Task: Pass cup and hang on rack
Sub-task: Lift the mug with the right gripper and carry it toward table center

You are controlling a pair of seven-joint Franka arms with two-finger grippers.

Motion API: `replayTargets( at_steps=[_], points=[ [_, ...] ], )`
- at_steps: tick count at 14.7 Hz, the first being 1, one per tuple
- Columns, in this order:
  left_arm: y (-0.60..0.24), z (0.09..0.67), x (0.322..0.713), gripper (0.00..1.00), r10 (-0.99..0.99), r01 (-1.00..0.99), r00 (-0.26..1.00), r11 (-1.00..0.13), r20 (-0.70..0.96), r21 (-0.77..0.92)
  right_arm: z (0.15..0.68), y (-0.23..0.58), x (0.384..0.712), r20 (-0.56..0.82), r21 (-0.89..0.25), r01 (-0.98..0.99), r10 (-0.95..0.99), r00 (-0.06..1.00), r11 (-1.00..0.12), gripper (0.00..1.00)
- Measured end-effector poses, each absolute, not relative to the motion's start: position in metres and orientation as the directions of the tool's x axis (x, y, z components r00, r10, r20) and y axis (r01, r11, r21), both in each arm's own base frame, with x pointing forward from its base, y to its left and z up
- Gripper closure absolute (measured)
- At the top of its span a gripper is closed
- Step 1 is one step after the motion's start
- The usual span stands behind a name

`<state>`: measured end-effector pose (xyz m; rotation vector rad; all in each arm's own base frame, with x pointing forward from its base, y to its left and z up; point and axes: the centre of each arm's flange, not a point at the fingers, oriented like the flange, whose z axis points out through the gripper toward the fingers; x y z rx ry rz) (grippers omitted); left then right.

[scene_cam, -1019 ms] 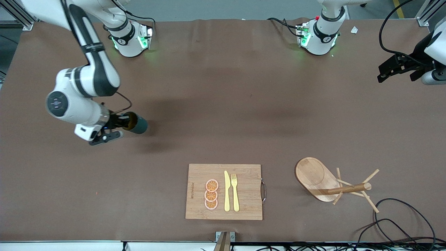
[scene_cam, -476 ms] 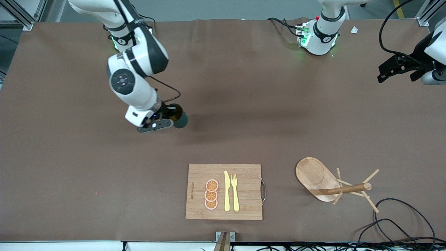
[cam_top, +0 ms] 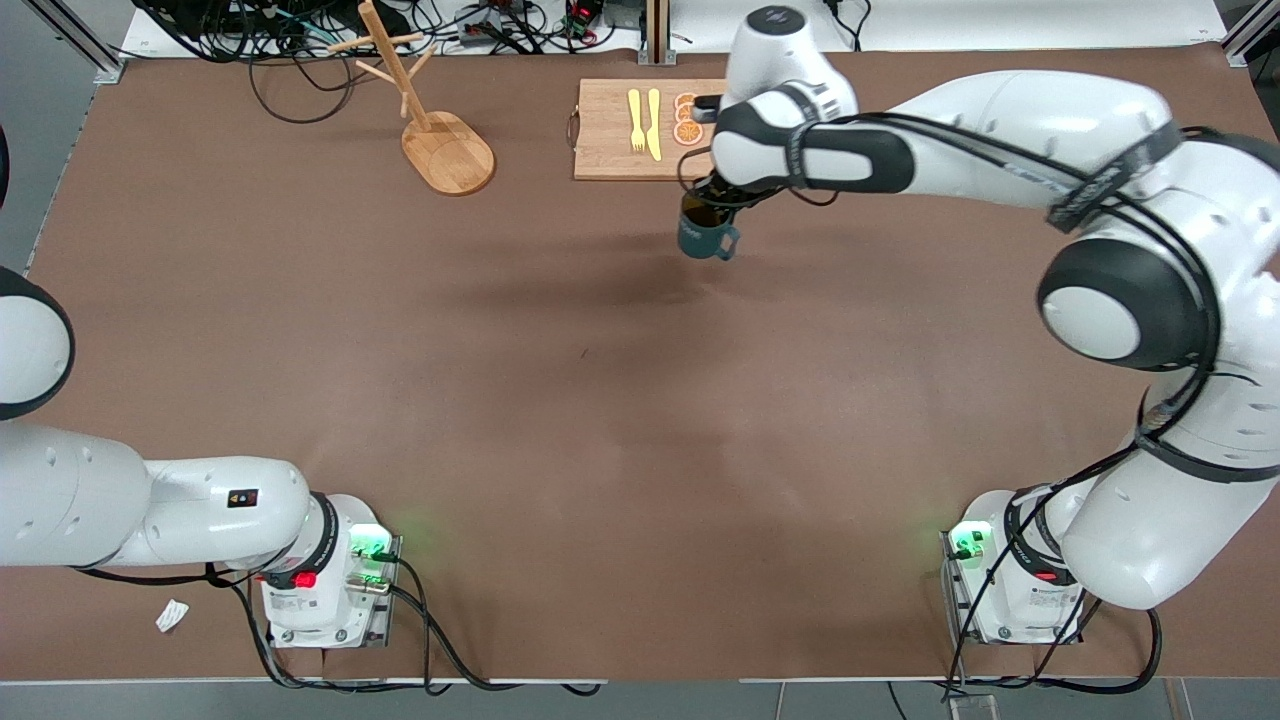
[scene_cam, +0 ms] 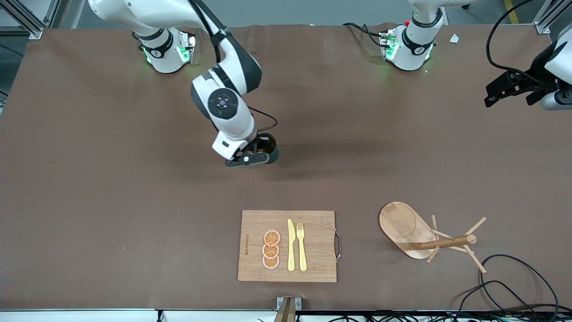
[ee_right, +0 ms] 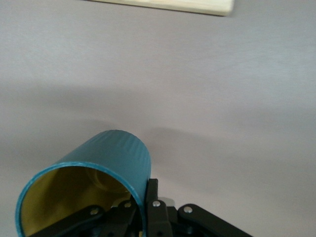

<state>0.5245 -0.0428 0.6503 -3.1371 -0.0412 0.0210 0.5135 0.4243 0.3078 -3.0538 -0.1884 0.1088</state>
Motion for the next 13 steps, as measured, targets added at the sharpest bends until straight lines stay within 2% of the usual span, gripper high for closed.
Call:
replayTargets(
  at_steps=[8,13],
  points=[
    [-0.043,0.650,0.525,0.00,0.028,0.028,1.000,-1.000,-0.012,-0.004,0.268,0.466,0.501,-0.065,-0.078,0.129,0.135,0.989,-0.988,0.96],
    [-0.042,0.650,0.525,0.00,0.032,0.032,0.999,-0.999,-0.012,-0.004,0.254,0.491,0.475,-0.081,-0.067,0.179,0.185,0.980,-0.982,0.95]
  ],
)
